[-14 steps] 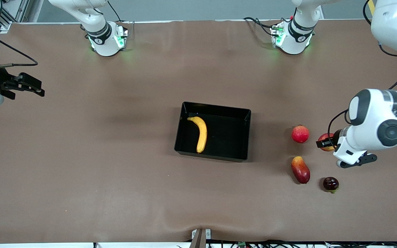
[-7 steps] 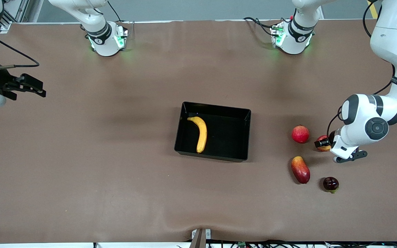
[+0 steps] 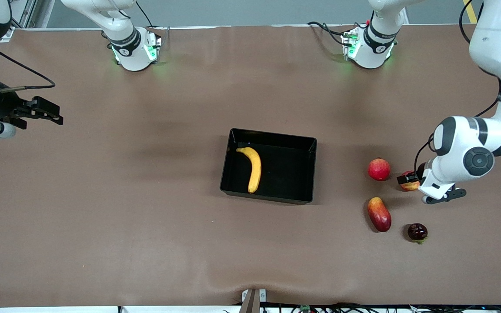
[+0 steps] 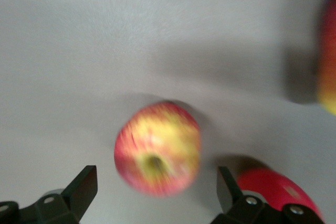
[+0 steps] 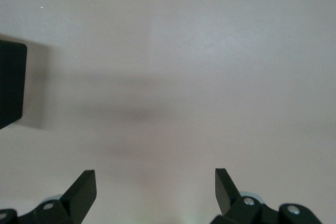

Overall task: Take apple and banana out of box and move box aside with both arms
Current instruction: 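Open the left gripper and lift it off the apple, then reach the left gripper into the box and grasp the banana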

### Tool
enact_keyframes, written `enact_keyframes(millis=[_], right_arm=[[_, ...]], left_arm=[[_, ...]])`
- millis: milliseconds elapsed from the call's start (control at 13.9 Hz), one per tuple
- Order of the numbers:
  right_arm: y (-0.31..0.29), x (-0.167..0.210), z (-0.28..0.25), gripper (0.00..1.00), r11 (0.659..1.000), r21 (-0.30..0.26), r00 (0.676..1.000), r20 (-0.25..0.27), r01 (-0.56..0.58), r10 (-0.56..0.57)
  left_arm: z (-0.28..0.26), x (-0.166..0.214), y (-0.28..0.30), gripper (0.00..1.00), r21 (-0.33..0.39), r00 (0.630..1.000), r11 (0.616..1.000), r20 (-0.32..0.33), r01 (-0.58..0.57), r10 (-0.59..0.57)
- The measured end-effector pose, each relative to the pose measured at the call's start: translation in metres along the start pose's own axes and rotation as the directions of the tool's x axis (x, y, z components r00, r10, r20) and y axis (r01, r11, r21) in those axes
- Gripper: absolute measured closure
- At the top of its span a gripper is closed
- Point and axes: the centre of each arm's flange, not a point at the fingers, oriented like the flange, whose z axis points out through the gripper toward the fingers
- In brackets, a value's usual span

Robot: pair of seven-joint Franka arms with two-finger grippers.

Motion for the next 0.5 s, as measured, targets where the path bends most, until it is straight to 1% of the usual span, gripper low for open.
enact_keyframes(millis=[143, 287, 358, 502], right_arm=[[0.000, 0.000, 0.000, 0.00, 1.000, 0.000, 1.000, -0.001, 0.000, 0.000], [0.000, 0.001, 0.001, 0.00, 1.000, 0.002, 1.000, -0.002, -0.001, 0.001], [0.000, 0.003, 0.002, 0.00, 1.000, 0.007, 1.000, -0.007, -0.001, 0.001], [-0.002, 0.012, 0.009, 0.00, 1.000, 0.025, 1.000, -0.019, -0.003, 0.004]], left_arm=[[-0.060, -0.014, 0.037, 0.00, 0.018, 0.999, 0.999, -0.013, -0.029, 0.029], [-0.110, -0.037, 0.094, 0.00, 0.013, 0.998, 0.999, -0.042, -0.052, 0.053], [-0.127, -0.052, 0.128, 0.00, -0.001, 0.996, 0.998, -0.057, -0.065, 0.065], [-0.139, -0.085, 0.198, 0.00, -0.030, 0.994, 0.996, -0.070, -0.081, 0.079]])
